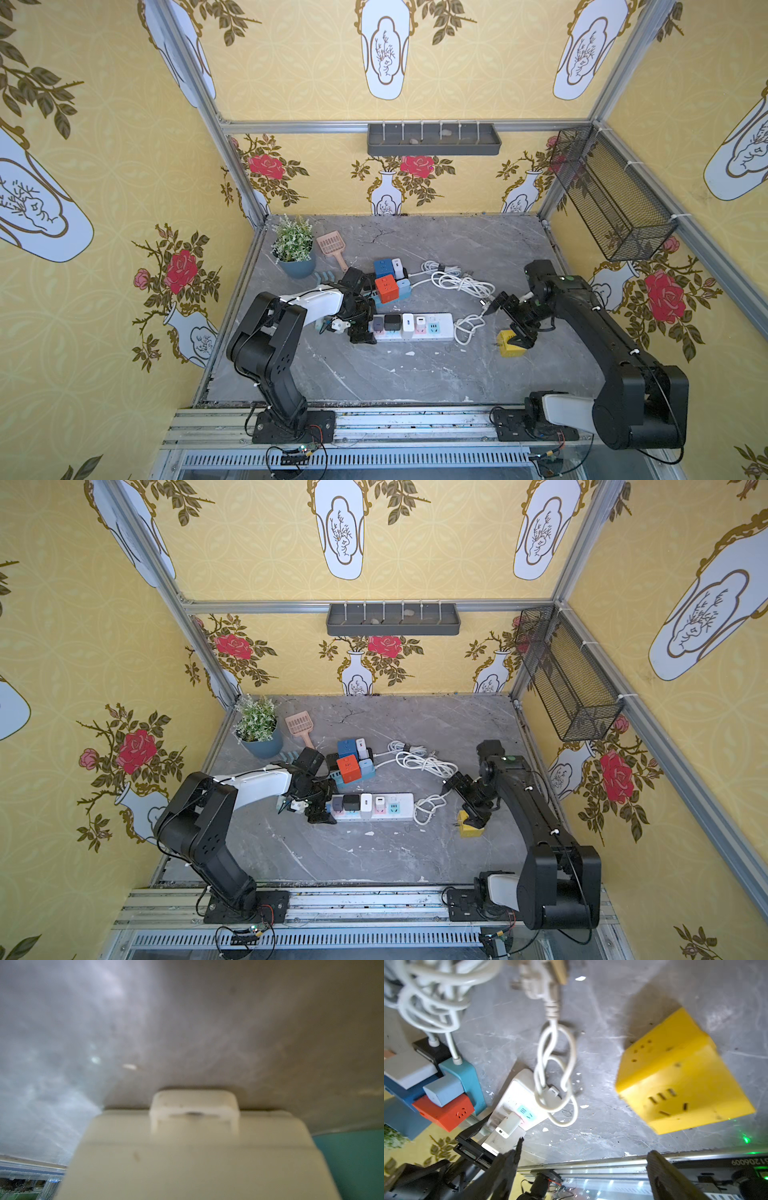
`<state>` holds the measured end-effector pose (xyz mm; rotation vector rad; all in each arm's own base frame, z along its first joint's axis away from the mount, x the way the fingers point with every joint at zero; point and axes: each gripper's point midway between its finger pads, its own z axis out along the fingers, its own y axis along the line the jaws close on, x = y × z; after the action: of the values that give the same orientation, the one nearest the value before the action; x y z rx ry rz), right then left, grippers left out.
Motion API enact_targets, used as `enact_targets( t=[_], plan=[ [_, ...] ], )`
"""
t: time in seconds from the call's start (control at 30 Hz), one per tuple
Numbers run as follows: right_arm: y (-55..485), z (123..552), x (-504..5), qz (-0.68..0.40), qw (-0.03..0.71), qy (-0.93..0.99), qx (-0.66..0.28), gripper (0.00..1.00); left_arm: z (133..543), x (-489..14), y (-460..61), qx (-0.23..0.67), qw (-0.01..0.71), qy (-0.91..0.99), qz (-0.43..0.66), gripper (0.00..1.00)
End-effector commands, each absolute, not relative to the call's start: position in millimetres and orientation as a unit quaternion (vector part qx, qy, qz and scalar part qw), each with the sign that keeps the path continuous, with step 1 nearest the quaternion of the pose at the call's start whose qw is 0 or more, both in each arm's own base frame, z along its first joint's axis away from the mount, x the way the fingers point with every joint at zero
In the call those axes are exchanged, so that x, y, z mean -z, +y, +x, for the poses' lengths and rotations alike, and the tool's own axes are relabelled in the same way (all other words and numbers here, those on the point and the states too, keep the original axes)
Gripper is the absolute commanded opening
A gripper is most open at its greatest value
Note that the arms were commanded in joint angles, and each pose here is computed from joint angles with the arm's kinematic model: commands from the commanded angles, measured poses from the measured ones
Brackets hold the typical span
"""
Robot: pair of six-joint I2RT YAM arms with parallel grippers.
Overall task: Pull the plug off the socket
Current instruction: Place the plug at the center of the board, then remove the plug from the socket.
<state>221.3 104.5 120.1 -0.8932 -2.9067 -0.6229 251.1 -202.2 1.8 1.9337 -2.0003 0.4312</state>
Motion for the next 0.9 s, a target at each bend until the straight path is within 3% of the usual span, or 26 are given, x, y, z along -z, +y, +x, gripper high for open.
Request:
enact_targets(
  t=[0.0,0.2,0.47,0.63,0.87],
  plan=[
    [99,235,-129,-0.261,-0.040,-0.958,0.115,0.98,247,25,-170,-0.069,0.111,-0.560,0.818,0.26],
    [130,263,-153,-0.154,-0.115,-0.978,0.084,0.99,248,24,-171,-0.071,0.112,-0.561,0.817,0.26],
    [180,280,-161,0.006,-0.190,-0.979,0.081,0.94,246,23,-170,-0.071,0.113,-0.561,0.817,0.26],
    [217,279,-155,0.122,-0.216,-0.960,0.130,0.82,246,22,-170,-0.072,0.114,-0.562,0.816,0.26],
    [259,262,-142,0.270,-0.235,-0.916,0.183,0.82,244,22,-170,-0.071,0.115,-0.564,0.815,0.26]
  ],
)
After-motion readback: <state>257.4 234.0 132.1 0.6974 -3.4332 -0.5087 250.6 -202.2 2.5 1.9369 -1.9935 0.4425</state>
